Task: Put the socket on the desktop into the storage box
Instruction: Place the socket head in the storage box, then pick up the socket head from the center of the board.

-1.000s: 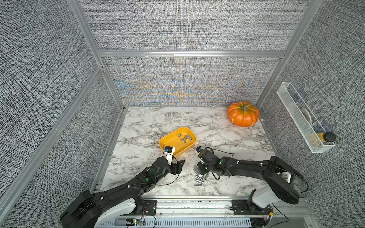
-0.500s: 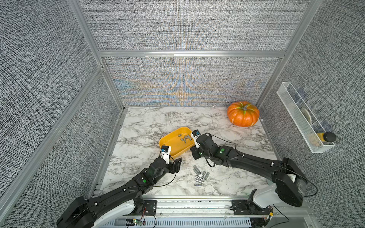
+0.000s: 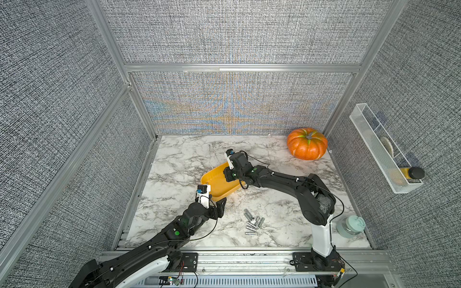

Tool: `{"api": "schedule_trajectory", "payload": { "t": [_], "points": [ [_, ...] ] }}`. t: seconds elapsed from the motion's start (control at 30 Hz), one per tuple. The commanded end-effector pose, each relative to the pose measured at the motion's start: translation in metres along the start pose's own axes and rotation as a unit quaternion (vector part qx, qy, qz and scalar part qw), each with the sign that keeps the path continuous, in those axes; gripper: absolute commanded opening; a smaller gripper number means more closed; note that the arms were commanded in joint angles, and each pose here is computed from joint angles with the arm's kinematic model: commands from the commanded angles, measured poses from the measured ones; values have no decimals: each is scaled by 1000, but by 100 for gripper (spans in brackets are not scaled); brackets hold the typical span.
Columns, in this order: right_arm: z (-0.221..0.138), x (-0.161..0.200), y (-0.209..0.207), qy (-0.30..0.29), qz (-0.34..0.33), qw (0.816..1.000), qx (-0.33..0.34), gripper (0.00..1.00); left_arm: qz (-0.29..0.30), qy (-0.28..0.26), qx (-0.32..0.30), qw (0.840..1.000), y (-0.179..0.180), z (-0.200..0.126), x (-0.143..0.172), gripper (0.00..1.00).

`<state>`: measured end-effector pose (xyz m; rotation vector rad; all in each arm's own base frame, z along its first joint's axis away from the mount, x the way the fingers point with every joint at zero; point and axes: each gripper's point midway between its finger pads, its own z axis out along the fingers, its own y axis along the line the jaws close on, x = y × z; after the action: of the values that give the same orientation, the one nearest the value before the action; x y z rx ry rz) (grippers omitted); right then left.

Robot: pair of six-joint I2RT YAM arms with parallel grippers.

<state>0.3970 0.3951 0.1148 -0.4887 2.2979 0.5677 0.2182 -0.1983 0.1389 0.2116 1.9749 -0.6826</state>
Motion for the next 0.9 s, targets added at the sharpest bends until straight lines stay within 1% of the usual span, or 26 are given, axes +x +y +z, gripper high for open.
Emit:
{"api": "schedule_trajectory", "payload": {
  "t": [0.0,0.1,0.23,0.3,0.5,0.6,0.7,0.77,0.87],
  "points": [
    [-7,-5,1,-2,-8,1000,0,39,1,-3,-4,1000,1,1,-2,84],
    [-22,-6,-5,-8,-12,1000,14,46,3,0,-4,1000,0,2,0,84],
    [-56,0,-12,-18,-18,999,30,47,3,3,-3,1000,0,3,1,84],
    [-78,10,-17,-20,-23,999,39,47,4,4,-2,1000,0,4,2,84],
    [-132,68,-25,5,-42,999,31,47,9,10,16,1000,-7,6,4,84],
    [-150,93,-27,15,-44,999,24,47,11,18,23,1000,-9,8,8,84],
    [-158,125,-37,39,-56,997,28,47,13,28,31,999,-13,11,11,83],
    [-158,140,-43,52,-61,996,30,47,15,33,34,999,-14,13,13,83],
    [-149,155,-37,50,-53,997,-2,47,18,39,32,999,-14,16,15,83]
  ]
}}
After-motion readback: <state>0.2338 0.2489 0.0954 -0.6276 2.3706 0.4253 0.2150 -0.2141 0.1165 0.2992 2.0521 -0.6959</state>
